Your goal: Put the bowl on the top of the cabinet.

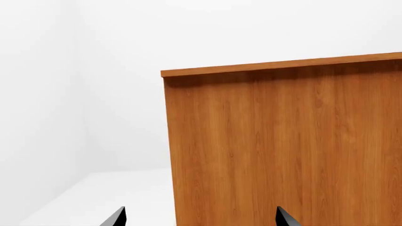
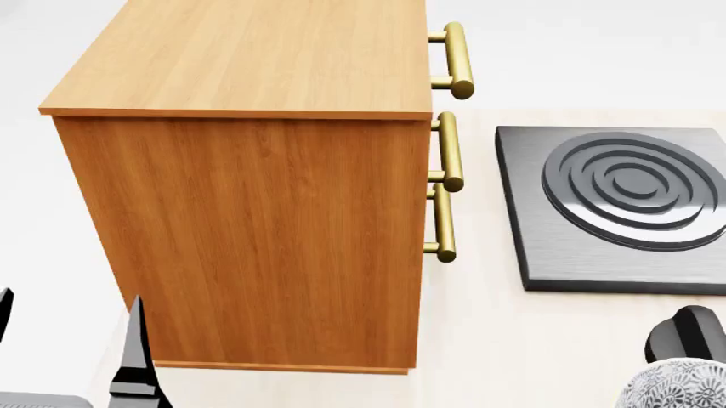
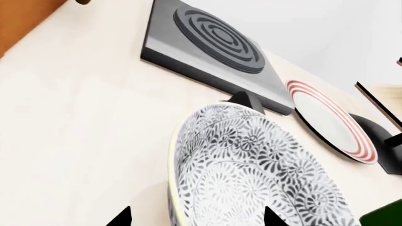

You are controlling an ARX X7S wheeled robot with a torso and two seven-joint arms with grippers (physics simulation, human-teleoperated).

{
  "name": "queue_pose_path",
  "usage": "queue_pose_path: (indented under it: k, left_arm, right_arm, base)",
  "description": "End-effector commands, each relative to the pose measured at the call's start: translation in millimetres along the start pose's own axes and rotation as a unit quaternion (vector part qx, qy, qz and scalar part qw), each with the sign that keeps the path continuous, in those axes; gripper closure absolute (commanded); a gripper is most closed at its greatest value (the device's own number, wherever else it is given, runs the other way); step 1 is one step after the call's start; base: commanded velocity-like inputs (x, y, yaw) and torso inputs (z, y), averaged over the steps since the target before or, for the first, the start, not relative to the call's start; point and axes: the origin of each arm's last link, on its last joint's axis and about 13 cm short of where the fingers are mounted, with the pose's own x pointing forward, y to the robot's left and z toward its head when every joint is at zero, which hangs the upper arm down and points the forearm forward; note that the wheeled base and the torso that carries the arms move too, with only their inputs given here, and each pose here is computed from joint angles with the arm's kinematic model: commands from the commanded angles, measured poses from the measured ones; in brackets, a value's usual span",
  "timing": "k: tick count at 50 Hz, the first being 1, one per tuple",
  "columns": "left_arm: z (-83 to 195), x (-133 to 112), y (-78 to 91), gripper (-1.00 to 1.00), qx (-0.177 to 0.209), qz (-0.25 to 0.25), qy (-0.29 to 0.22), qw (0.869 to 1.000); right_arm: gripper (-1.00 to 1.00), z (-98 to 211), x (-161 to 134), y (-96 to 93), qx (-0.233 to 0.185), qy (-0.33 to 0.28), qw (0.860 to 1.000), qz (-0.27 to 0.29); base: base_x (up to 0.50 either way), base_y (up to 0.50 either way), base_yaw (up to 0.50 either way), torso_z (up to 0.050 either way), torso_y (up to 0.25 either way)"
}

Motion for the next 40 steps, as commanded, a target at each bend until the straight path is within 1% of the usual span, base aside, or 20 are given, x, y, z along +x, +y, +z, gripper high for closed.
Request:
queue_pose_path:
  k: [1, 40]
  left_arm:
    - [-0.3, -0.4, -0.3, -1.0, 0.0, 0.0, 0.0, 1.0]
    - [-0.5, -0.6, -0.1, -1.0, -0.001, -0.001, 0.0, 1.0]
  right_arm:
    - [-1.0, -0.3, 1.1, -0.6, 0.001, 0.001, 1.0, -0.002]
    - [-1.0, -2.2, 4.1, 0.0, 0.001, 0.005, 1.0, -0.004]
  base:
    - [0.0, 0.0, 0.0, 0.0, 0.0]
    - [0.0, 0.0, 0.0, 0.0, 0.0]
